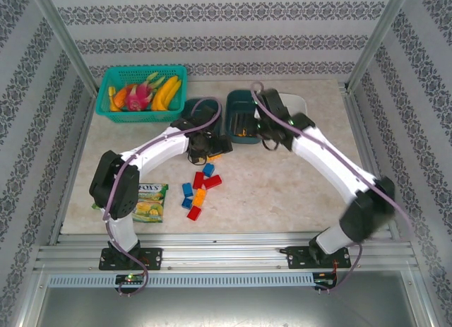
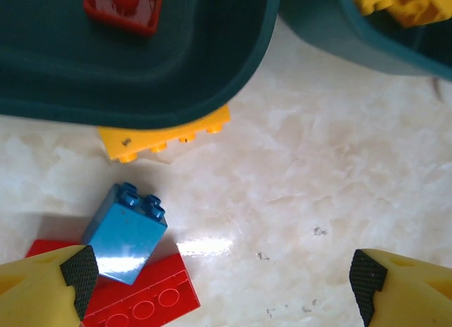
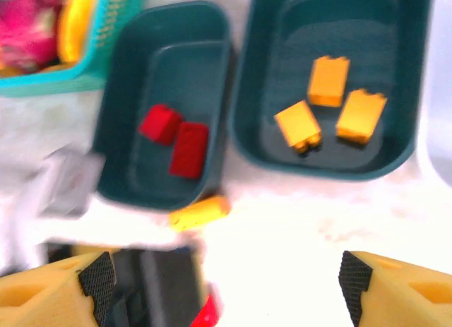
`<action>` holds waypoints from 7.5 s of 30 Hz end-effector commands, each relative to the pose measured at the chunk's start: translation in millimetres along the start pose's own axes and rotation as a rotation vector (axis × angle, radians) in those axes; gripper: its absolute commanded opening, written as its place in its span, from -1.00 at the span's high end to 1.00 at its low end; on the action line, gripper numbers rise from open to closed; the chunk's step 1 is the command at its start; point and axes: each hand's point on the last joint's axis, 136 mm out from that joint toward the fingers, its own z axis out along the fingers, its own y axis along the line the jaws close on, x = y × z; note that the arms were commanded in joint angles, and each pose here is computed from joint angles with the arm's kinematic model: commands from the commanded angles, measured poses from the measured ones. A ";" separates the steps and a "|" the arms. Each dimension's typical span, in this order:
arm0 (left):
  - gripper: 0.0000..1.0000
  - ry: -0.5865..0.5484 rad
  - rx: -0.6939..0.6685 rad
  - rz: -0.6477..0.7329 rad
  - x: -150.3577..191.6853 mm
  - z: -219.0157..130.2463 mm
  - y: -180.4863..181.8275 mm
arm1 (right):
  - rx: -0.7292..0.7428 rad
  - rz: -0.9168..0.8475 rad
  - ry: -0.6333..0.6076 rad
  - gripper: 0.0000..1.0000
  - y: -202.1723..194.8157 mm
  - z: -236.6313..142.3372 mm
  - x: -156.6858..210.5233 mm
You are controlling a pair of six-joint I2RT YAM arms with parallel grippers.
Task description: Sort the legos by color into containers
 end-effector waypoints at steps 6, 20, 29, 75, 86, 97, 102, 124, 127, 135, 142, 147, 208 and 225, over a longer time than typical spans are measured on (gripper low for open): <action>-0.92 -0.104 -0.293 -0.177 -6.0 26.8 37.5 | -0.260 -0.083 -0.047 -0.73 -9.1 -5.5 94.6; -0.95 -0.134 -0.319 -0.160 -21.9 62.2 31.4 | -0.297 -0.064 -0.131 -0.79 -31.9 -15.6 120.5; -0.86 -0.131 -0.386 -0.138 -23.9 73.7 39.9 | -0.290 -0.046 -0.125 -0.79 -34.1 -16.6 122.1; -0.20 -0.224 0.014 -0.041 -57.1 -21.0 -77.7 | -0.188 0.084 -0.388 -0.79 -39.6 -47.7 32.4; -0.24 -0.338 0.145 -0.085 -162.9 39.8 -124.3 | -0.125 0.242 -0.459 -0.78 -64.0 -29.7 -44.4; -0.40 -0.462 0.273 -0.166 -210.9 81.2 -135.4 | -0.119 0.310 -0.434 -0.78 -73.9 -18.2 -35.8; -0.44 -0.458 0.267 -0.209 -209.4 88.1 -132.5 | -0.116 0.331 -0.418 -0.78 -78.0 -12.3 -28.3; -0.62 -0.457 0.340 -0.274 -213.5 106.6 -142.8 | -0.118 0.328 -0.404 -0.78 -78.0 -15.9 -22.6; -0.68 -0.496 0.386 -0.269 -222.3 72.1 -156.3 | -0.113 0.300 -0.397 -0.78 -76.5 -17.0 -22.9; -0.82 -0.522 0.350 -0.208 -214.9 -56.2 -153.1 | -0.063 0.138 -0.349 -0.74 -64.2 -31.1 -13.5; -0.89 -0.445 0.257 -0.103 -153.9 -122.5 -91.2 | -0.060 0.021 -0.223 -0.66 -17.3 -25.0 13.6; -0.91 -0.344 0.179 -0.028 -77.2 -134.5 -7.6 | -0.028 0.026 -0.073 -0.57 16.4 8.4 47.4; -0.87 -0.166 0.473 0.226 57.0 -152.6 16.1 | 0.363 0.174 0.054 0.55 -10.6 46.6 45.6; -0.82 -0.106 0.543 0.328 -14.4 -89.4 -119.6 | 0.356 0.367 0.128 0.56 -176.8 104.0 -70.4</action>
